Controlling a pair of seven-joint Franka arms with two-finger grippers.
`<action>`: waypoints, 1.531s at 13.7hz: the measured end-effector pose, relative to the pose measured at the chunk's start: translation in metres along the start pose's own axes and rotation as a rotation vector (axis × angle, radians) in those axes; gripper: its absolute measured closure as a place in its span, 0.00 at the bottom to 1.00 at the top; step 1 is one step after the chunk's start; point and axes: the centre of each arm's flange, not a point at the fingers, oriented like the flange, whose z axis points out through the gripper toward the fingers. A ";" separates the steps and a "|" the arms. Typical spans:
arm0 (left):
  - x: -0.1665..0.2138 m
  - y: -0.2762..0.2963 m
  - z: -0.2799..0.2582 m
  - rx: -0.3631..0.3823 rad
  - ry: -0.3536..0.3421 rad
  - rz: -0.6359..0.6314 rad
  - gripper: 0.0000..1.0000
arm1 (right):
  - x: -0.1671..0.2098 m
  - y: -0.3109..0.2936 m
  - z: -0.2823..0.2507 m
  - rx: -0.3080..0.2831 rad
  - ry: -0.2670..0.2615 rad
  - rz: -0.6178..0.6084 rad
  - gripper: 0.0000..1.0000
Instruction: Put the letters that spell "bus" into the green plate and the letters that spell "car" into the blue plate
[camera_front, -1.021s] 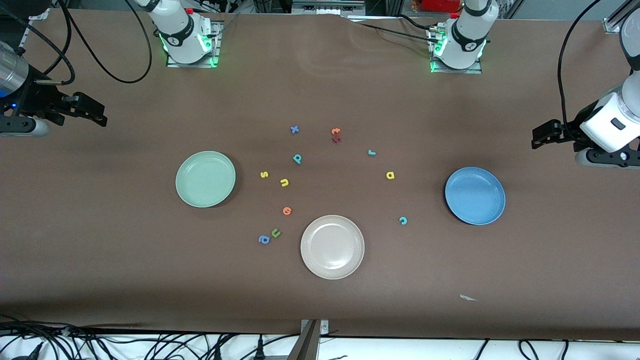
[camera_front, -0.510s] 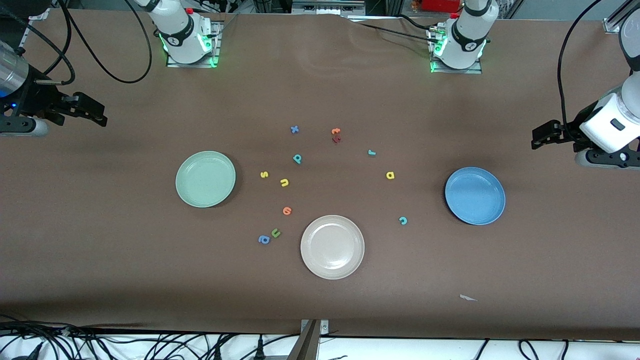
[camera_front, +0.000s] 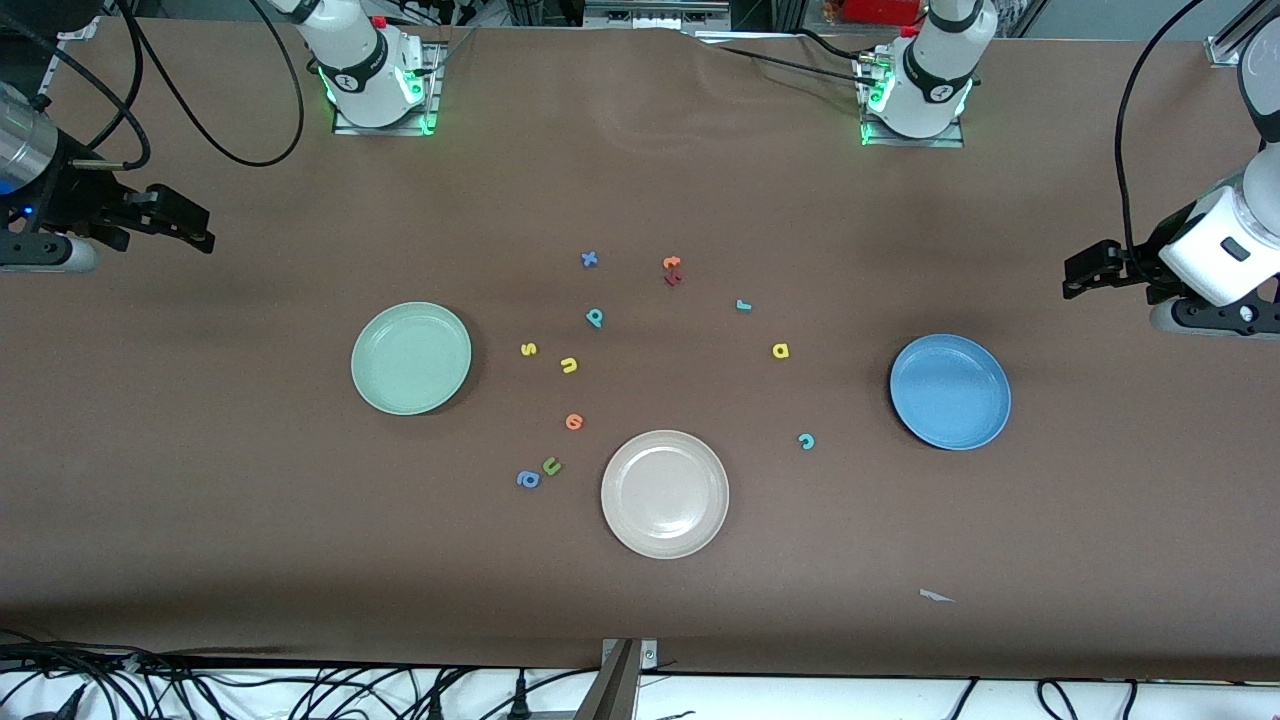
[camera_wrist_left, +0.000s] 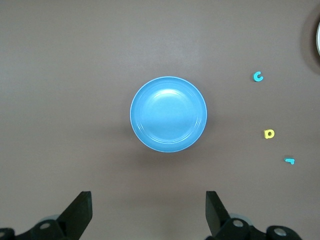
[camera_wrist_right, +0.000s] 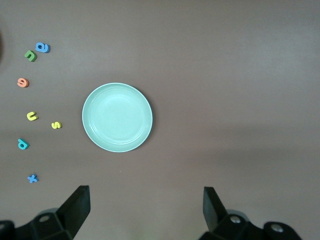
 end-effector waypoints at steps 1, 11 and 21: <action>0.000 0.000 0.000 0.000 0.000 0.000 0.00 | 0.000 0.000 0.000 0.000 0.000 0.000 0.00; 0.000 0.000 0.000 0.000 -0.001 0.000 0.00 | -0.001 -0.005 0.000 0.000 -0.002 -0.009 0.00; 0.000 0.000 0.001 0.000 -0.001 0.000 0.00 | -0.001 -0.005 0.000 0.000 -0.002 -0.009 0.00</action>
